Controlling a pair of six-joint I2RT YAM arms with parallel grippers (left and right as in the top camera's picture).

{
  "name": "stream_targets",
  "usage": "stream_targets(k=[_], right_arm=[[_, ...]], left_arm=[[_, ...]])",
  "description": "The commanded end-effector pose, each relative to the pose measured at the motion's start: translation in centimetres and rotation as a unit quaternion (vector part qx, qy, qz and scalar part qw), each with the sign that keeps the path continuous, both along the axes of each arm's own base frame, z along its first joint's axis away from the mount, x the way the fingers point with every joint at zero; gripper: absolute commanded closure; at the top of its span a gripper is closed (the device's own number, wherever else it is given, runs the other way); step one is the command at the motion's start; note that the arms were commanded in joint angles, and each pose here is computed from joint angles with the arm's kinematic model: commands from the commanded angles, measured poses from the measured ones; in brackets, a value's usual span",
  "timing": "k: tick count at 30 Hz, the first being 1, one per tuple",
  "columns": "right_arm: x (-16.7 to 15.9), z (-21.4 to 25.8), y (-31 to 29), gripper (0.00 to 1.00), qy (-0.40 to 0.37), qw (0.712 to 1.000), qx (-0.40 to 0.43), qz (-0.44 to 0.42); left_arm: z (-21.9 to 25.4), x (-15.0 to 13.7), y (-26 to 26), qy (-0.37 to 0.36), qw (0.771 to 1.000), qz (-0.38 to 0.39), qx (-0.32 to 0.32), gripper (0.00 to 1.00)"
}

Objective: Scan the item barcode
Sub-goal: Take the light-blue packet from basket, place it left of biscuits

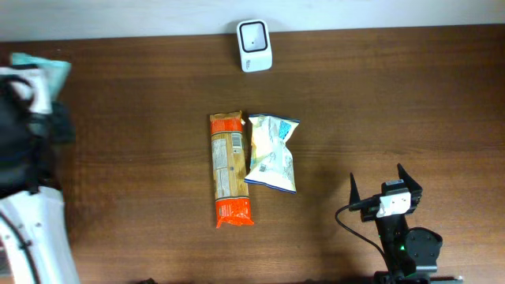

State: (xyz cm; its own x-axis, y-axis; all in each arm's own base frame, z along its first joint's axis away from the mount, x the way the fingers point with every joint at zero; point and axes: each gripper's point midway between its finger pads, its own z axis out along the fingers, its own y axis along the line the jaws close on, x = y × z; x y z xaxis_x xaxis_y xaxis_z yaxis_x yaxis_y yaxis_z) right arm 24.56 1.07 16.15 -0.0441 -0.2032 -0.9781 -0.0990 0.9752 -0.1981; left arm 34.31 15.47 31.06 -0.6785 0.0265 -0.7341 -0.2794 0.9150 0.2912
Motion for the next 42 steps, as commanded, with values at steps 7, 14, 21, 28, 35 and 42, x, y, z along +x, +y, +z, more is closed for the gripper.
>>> stream_targets(k=[7,14,21,28,35,42], right_arm=[[0.0,-0.3,-0.3,0.01,0.002,1.000,0.003,-0.008],[0.0,-0.3,-0.3,0.01,0.001,1.000,0.003,-0.008],[0.0,-0.3,-0.3,0.01,0.002,1.000,0.003,-0.008],[0.0,-0.3,-0.3,0.01,0.001,1.000,0.003,-0.008],[0.0,-0.3,-0.3,0.01,0.002,1.000,0.003,-0.008],[0.0,-0.3,-0.3,0.01,0.001,1.000,0.003,-0.008]], left_arm=[[-12.3,-3.2,-15.8,0.197,0.951,-0.098,-0.216,1.00],[-24.9,-5.8,-19.8,0.285,0.910,-0.088,-0.287,1.00],[-24.6,-5.1,-22.7,0.267,0.885,-0.136,-0.355,0.01],[-17.9,-0.4,-20.4,0.196,0.912,-0.126,-0.338,0.14],[3.1,0.1,-1.9,-0.014,0.976,0.107,-0.188,0.09],[2.1,-5.5,14.5,-0.068,0.926,0.326,-0.180,0.08]])
